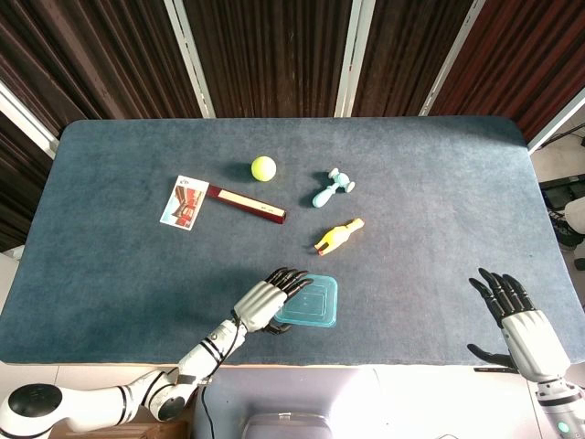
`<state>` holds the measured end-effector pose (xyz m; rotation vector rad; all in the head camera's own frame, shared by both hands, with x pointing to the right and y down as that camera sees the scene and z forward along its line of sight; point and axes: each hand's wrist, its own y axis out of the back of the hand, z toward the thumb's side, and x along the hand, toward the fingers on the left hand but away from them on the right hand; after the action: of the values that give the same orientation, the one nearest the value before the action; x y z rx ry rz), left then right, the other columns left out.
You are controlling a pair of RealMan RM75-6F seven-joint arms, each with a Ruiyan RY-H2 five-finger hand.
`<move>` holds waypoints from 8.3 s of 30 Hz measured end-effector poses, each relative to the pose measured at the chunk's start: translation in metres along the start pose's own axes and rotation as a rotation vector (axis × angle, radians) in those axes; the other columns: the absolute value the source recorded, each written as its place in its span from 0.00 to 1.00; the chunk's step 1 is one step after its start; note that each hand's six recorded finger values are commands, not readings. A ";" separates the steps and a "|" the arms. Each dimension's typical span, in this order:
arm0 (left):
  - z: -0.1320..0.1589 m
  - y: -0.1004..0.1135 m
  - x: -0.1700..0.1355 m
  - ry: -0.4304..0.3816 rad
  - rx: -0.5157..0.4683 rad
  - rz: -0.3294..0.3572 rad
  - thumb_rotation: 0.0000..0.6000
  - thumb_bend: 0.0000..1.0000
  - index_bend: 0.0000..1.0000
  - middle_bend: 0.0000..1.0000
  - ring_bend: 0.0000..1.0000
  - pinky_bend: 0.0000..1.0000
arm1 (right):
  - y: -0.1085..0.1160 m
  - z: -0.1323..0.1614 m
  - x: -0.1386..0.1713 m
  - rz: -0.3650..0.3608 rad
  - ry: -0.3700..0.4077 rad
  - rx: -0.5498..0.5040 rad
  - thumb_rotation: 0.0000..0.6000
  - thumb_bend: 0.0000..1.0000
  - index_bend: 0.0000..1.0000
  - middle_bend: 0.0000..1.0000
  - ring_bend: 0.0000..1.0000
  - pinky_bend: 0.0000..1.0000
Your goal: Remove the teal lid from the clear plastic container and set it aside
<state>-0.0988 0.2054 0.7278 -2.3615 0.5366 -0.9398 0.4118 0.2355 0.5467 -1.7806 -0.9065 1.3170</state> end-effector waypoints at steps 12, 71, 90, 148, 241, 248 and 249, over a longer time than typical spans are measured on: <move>-0.006 0.000 0.009 0.024 0.035 -0.015 1.00 0.29 0.00 0.01 0.00 0.05 | -0.001 0.002 0.001 0.005 0.010 0.000 1.00 0.17 0.00 0.00 0.00 0.00; -0.036 0.007 -0.036 0.127 0.052 0.032 1.00 0.32 0.00 0.67 0.51 0.61 | -0.105 0.178 -0.155 0.108 0.655 0.059 1.00 0.34 0.53 0.05 0.00 0.00; -0.034 0.003 -0.037 0.119 0.053 0.021 1.00 0.32 0.00 0.67 0.51 0.62 | -0.126 0.206 -0.165 0.132 0.666 0.079 1.00 0.37 0.60 0.06 0.00 0.00; -0.032 -0.004 -0.038 0.112 0.057 0.004 1.00 0.32 0.00 0.70 0.54 0.64 | -0.132 0.236 -0.174 0.143 0.660 0.053 1.00 0.37 0.62 0.07 0.00 0.00; -0.031 0.002 -0.051 0.013 -0.065 0.051 1.00 0.34 0.00 0.00 0.00 0.00 | -0.116 0.240 -0.195 0.022 0.628 0.050 1.00 0.77 0.76 0.17 0.00 0.00; -0.035 0.011 -0.055 0.014 -0.069 0.103 1.00 0.34 0.00 0.00 0.00 0.00 | -0.112 0.238 -0.197 0.000 0.626 0.053 1.00 0.77 0.76 0.17 0.00 0.00; -0.036 0.013 -0.056 0.016 -0.065 0.111 1.00 0.33 0.00 0.00 0.00 0.00 | -0.110 0.238 -0.197 -0.005 0.625 0.051 1.00 0.77 0.76 0.17 0.00 0.00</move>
<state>-0.1650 0.2136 0.7143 -2.3562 0.7071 -0.9046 0.1245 0.1530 0.6817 -1.9711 -0.5179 0.6901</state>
